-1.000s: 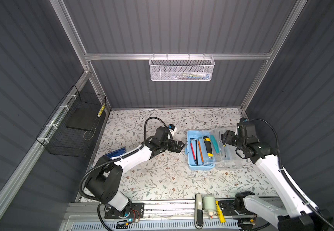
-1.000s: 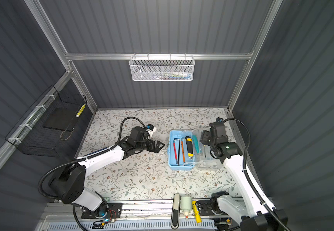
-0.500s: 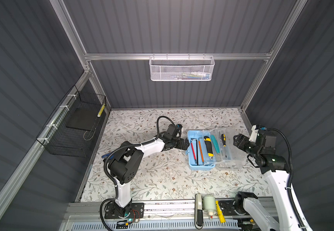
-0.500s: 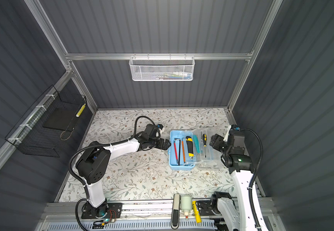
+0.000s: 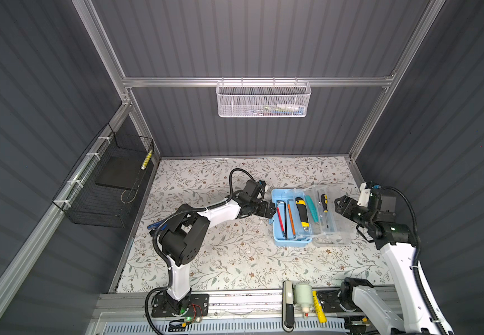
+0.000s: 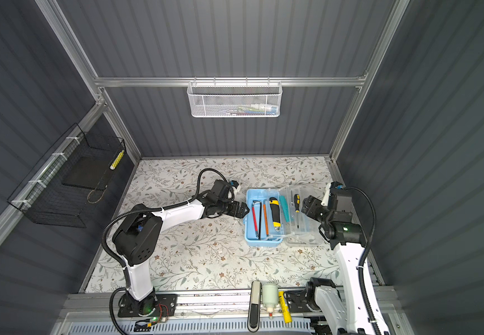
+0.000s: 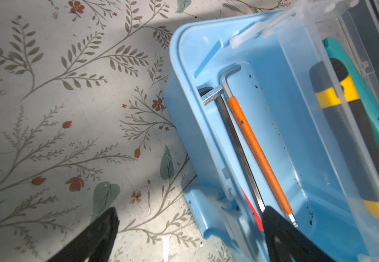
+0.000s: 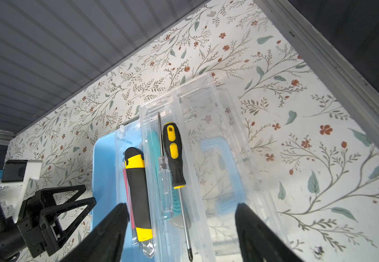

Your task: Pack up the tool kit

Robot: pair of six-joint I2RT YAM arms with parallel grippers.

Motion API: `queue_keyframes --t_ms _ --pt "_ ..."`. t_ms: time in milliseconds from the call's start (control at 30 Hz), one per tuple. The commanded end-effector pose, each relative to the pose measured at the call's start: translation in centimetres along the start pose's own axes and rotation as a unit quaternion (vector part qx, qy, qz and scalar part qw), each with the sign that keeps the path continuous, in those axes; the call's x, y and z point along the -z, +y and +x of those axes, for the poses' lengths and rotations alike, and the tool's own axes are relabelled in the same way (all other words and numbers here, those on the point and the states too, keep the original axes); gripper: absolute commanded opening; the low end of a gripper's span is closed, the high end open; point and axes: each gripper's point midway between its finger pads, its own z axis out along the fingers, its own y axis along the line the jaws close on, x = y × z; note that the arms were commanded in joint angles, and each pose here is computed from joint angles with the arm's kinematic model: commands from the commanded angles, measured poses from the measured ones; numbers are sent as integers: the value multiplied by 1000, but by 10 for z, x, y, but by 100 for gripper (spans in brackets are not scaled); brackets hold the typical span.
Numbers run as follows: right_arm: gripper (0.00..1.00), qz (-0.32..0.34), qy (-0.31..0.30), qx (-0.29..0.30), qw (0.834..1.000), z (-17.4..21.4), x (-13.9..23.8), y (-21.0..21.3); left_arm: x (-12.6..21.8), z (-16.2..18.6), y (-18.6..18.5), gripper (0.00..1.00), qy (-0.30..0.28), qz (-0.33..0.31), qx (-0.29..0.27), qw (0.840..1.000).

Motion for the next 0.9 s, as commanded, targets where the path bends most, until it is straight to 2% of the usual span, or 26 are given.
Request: queue_keyframes --t_ms 0,167,367,433,567,800,867 --pt "76 5 3 5 1000 2 -2 -4 -11 6 -6 99 21 -2 -8 1000" --pt "76 6 13 5 1000 6 -4 -6 -14 16 15 99 47 -58 -2 997" --pt "73 -8 24 4 1000 9 -8 -2 5 26 42 99 47 -107 10 993" --pt "72 -15 27 4 1000 10 -10 0 11 29 50 96 47 -118 19 992" --pt "71 -20 34 5 999 12 -15 2 22 39 66 77 36 -144 34 988" --pt "69 -43 34 7 998 11 -25 8 46 59 88 75 46 -189 61 979" --pt "67 -56 41 6 998 11 -30 11 57 63 92 69 39 -198 69 977"
